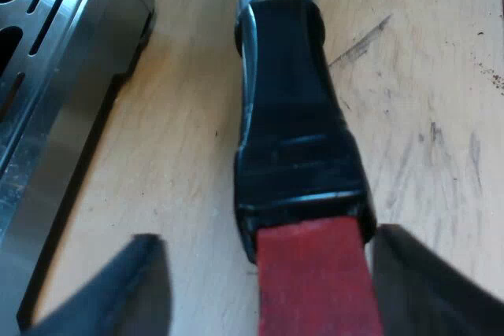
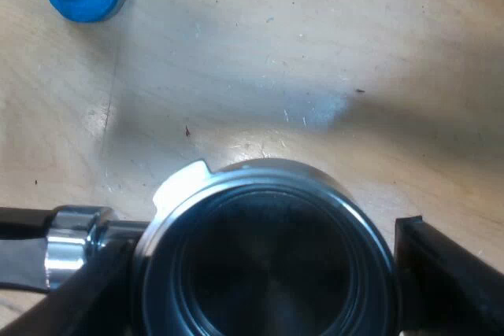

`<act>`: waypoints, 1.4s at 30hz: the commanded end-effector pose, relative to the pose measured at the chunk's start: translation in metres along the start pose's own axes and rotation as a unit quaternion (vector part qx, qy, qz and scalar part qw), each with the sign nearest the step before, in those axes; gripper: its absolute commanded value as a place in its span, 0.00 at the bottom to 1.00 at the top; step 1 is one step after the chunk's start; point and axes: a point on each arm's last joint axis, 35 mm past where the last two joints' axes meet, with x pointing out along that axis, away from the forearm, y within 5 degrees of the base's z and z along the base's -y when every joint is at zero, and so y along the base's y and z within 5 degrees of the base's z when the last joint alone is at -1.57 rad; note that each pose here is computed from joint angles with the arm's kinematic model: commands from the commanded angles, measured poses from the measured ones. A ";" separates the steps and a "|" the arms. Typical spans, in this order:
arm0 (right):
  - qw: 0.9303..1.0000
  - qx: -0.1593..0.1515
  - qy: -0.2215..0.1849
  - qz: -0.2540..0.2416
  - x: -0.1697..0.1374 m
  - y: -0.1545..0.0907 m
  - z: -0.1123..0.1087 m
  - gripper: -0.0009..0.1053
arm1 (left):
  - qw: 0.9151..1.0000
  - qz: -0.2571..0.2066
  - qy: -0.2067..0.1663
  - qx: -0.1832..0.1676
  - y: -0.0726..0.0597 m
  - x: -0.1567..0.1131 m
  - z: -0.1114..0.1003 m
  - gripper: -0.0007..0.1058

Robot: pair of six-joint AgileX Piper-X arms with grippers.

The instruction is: Put the handle in the coffee machine

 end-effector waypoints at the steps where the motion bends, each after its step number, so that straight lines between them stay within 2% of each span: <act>1: 1.000 -0.002 -0.015 0.011 -0.007 0.002 0.004 0.01 | 1.000 0.002 -0.004 0.005 0.000 -0.001 0.002 0.39; 3: 1.000 -0.002 -0.015 0.012 -0.007 0.002 0.004 0.01 | 1.000 0.002 -0.004 0.005 0.000 -0.001 0.002 0.30; 5: 1.000 -0.002 -0.016 0.009 -0.007 0.002 0.004 0.01 | 1.000 0.001 -0.005 0.005 0.000 -0.001 0.002 0.13; 7: 1.000 -0.002 -0.016 0.009 -0.007 0.002 0.004 0.01 | 1.000 -0.004 -0.007 0.005 0.000 -0.001 0.002 0.01; 21: 1.000 -0.002 -0.017 0.005 -0.007 0.002 0.004 0.01 | 1.000 -0.009 -0.009 0.005 0.000 -0.001 0.002 0.01; 26: 0.999 -0.001 -0.028 -0.028 -0.007 0.000 0.005 0.01 | 1.000 -0.010 -0.009 0.002 0.000 -0.001 0.002 0.01; 30: 0.999 -0.001 -0.029 -0.033 -0.007 -0.001 0.005 0.01 | 1.000 -0.010 -0.008 -0.004 -0.001 -0.001 0.002 0.01; 32: 0.999 -0.001 -0.029 -0.033 -0.007 -0.001 0.005 0.09 | 1.000 -0.010 -0.008 -0.021 -0.001 -0.001 0.002 0.01; 33: 0.999 -0.001 -0.029 -0.033 -0.007 -0.001 0.005 0.16 | 1.000 -0.010 -0.008 -0.024 -0.001 -0.001 0.002 0.01; 35: 0.999 -0.001 -0.029 -0.033 -0.007 -0.001 0.005 0.42 | 1.000 -0.012 -0.009 -0.024 -0.001 -0.001 0.002 0.01; 36: 0.999 -0.001 -0.029 -0.033 -0.007 -0.001 0.005 0.47 | 1.000 -0.012 -0.009 -0.024 -0.001 -0.001 0.002 0.01; 38: 0.999 -0.007 -0.029 -0.034 -0.007 -0.001 0.005 0.72 | 1.000 -0.012 -0.009 -0.024 -0.001 -0.001 0.002 0.01; 39: 0.999 -0.007 -0.029 -0.034 -0.007 -0.001 0.005 0.72 | 1.000 -0.012 -0.009 -0.024 -0.001 -0.001 0.002 0.01; 40: 0.998 -0.021 -0.031 -0.040 -0.008 -0.001 0.005 0.78 | 1.000 -0.012 -0.009 -0.024 -0.001 -0.001 0.002 0.01; 42: 0.997 -0.032 -0.035 -0.056 -0.008 -0.002 0.005 0.78 | 1.000 -0.012 -0.009 -0.024 -0.001 -0.001 0.002 0.01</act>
